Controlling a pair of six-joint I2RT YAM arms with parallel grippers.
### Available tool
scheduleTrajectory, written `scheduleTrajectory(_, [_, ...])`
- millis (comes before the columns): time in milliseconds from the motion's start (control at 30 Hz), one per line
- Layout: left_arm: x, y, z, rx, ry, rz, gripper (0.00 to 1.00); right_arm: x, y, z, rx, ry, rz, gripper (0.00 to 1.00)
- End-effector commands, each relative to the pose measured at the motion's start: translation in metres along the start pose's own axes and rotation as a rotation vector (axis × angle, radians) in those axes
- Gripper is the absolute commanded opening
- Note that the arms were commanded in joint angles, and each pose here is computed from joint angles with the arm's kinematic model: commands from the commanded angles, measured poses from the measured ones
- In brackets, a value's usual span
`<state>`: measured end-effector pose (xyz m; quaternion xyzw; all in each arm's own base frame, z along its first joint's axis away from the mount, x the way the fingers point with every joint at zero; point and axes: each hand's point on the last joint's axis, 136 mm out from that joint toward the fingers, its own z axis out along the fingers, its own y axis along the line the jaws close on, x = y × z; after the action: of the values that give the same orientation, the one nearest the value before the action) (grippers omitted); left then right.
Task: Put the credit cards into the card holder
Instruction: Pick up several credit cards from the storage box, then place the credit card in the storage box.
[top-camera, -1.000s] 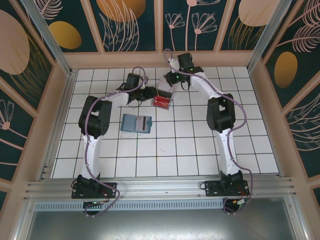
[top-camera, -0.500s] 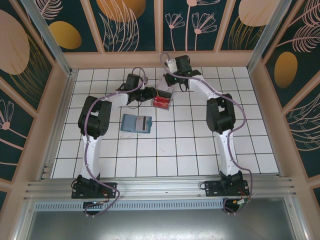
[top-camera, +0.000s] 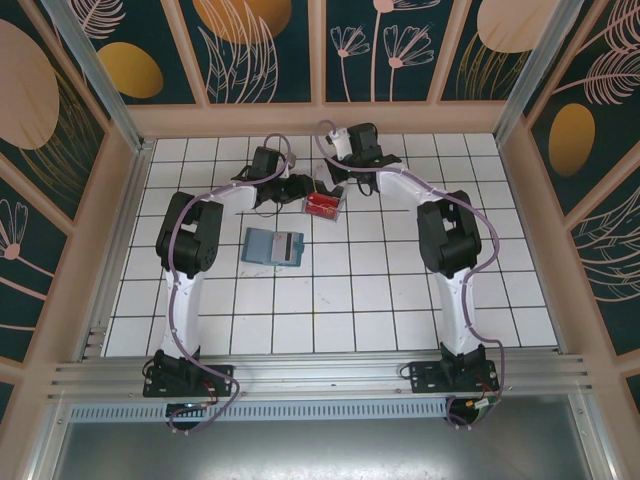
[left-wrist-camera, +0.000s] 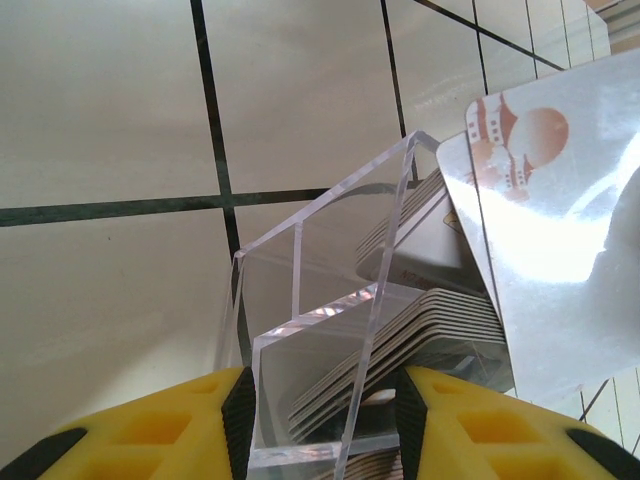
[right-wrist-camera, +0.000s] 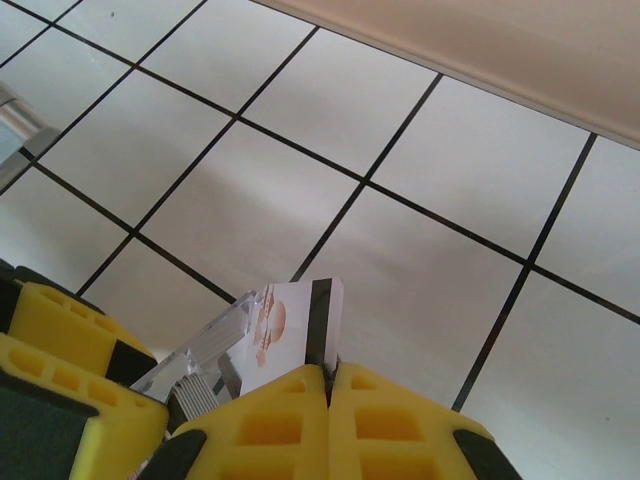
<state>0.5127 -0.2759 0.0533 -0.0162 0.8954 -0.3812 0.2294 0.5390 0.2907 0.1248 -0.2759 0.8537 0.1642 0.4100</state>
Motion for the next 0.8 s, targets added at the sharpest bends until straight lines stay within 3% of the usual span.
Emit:
scheduleTrajectory(0, [0.024, 0.012, -0.001, -0.071, 0.081, -0.037, 0.43, 0.030, -0.005, -0.003, 0.019, 0.100, 0.008, 0.06])
scheduleTrajectory(333, [0.014, 0.001, -0.010, -0.060, 0.052, -0.027, 0.44, 0.023, 0.010, -0.015, -0.188, 0.071, 0.163, 0.06])
scheduleTrajectory(500, [0.010, -0.004, -0.013, -0.051, 0.042, -0.022, 0.44, 0.003, 0.024, -0.038, -0.322, -0.001, 0.211, 0.06])
scheduleTrajectory(767, [0.004, -0.017, -0.022, -0.026, 0.024, -0.016, 0.45, 0.012, 0.025, -0.034, -0.324, 0.036, 0.202, 0.09])
